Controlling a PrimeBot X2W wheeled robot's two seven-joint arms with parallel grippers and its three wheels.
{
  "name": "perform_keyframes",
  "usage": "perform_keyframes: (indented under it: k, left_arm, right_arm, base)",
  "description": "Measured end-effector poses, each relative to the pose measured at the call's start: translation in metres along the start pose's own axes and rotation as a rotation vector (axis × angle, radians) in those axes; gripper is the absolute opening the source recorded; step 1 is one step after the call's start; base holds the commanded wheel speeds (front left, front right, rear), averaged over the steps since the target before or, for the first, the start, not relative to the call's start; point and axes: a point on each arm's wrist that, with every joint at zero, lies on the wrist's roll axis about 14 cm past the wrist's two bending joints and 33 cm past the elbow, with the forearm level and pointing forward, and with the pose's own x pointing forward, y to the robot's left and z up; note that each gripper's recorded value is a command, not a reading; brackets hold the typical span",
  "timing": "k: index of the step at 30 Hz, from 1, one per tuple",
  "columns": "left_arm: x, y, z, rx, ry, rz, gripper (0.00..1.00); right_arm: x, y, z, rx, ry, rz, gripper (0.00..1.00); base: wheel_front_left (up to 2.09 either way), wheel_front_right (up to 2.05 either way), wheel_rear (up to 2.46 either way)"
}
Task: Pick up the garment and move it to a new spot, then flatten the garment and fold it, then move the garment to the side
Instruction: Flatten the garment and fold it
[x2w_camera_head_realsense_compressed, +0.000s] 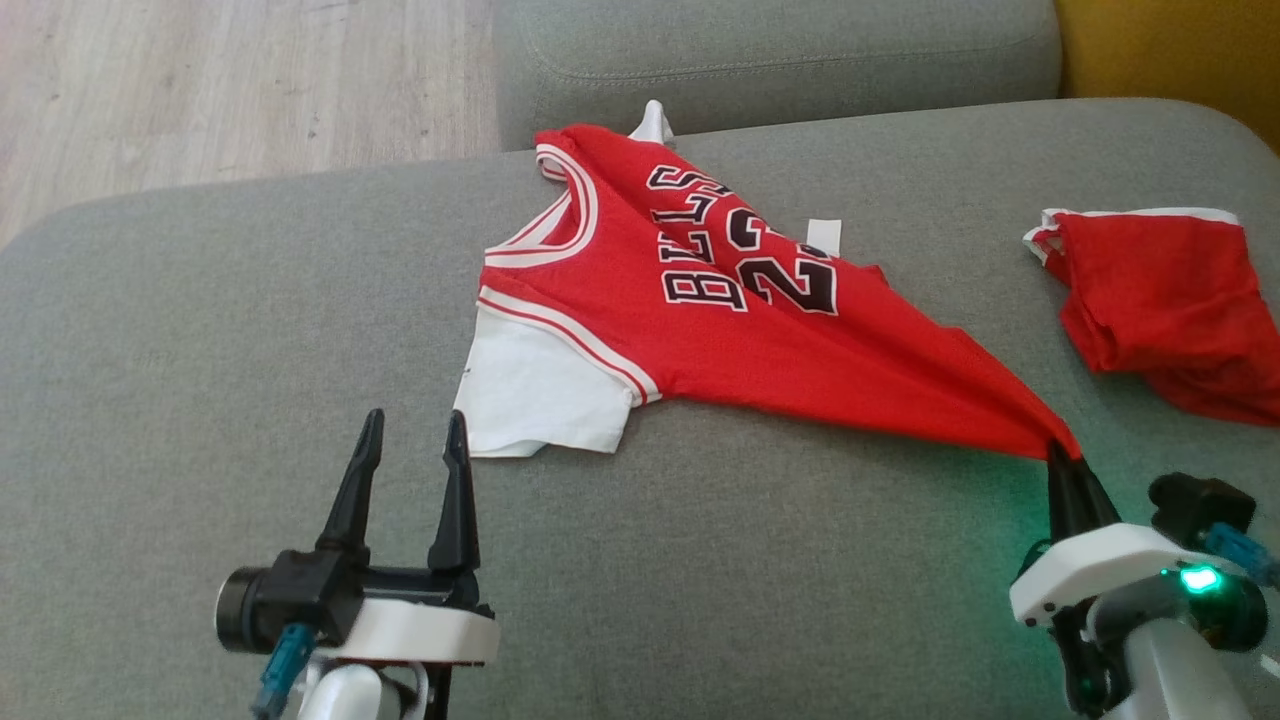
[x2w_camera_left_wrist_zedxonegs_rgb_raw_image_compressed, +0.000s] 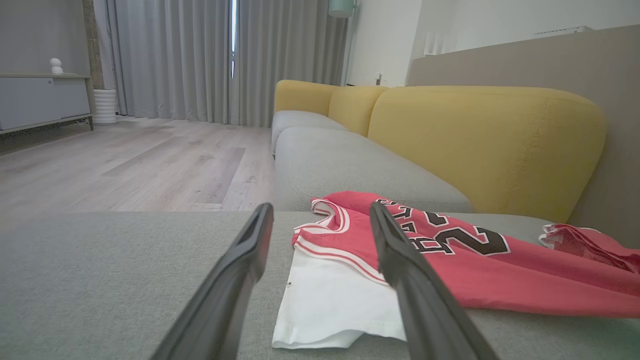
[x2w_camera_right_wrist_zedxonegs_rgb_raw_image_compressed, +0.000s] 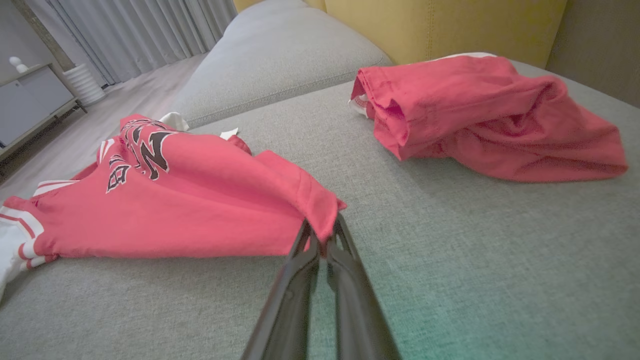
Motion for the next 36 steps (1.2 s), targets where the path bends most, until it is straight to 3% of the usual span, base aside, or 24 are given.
perform_keyframes:
  k: [4,5,6,11,18,25,31,36]
  left_arm:
    - [0.001,-0.002,-0.002,-0.002,0.004,-0.006,1.0]
    - [0.001,-0.002,-0.002,-0.002,0.006,-0.006,1.0]
    - [0.001,-0.003,-0.003,-0.004,0.007,-0.006,1.0]
    - [-0.001,-0.001,-0.005,-0.012,0.016,-0.001,1.0]
    - [0.001,0.006,-0.004,-0.011,0.012,0.021,1.0]
    - [0.003,0.003,-0.005,-0.012,0.013,0.01,1.0]
    - [0.007,0.0,-0.011,-0.001,0.03,-0.006,1.0]
    - [0.012,0.006,-0.046,0.046,0.149,0.001,1.0]
  right_arm:
    - [-0.002,-0.002,0.002,-0.007,0.028,-0.004,0.0]
    - [-0.002,-0.005,0.003,-0.007,0.031,-0.013,0.25]
    - [-0.002,-0.01,0.005,-0.026,0.028,-0.029,1.0]
    - [0.001,-0.023,0.026,-0.11,-0.046,-0.069,1.0]
    - [-0.001,0.028,0.064,-0.186,-0.263,0.084,1.0]
    - [-0.017,0.036,0.036,-0.194,-0.216,0.123,1.0]
    - [-0.017,0.037,0.039,-0.187,-0.23,0.124,1.0]
    - [-0.016,0.038,0.037,-0.188,-0.223,0.128,1.0]
  base:
    - [0.0,0.0,0.0]
    - [0.0,0.0,0.0]
    - [0.0,0.0,0.0]
    - [0.0,0.0,0.0]
    - [0.0,0.0,0.0]
    - [0.0,0.0,0.0]
    - [0.0,0.0,0.0]
    - [0.0,0.0,0.0]
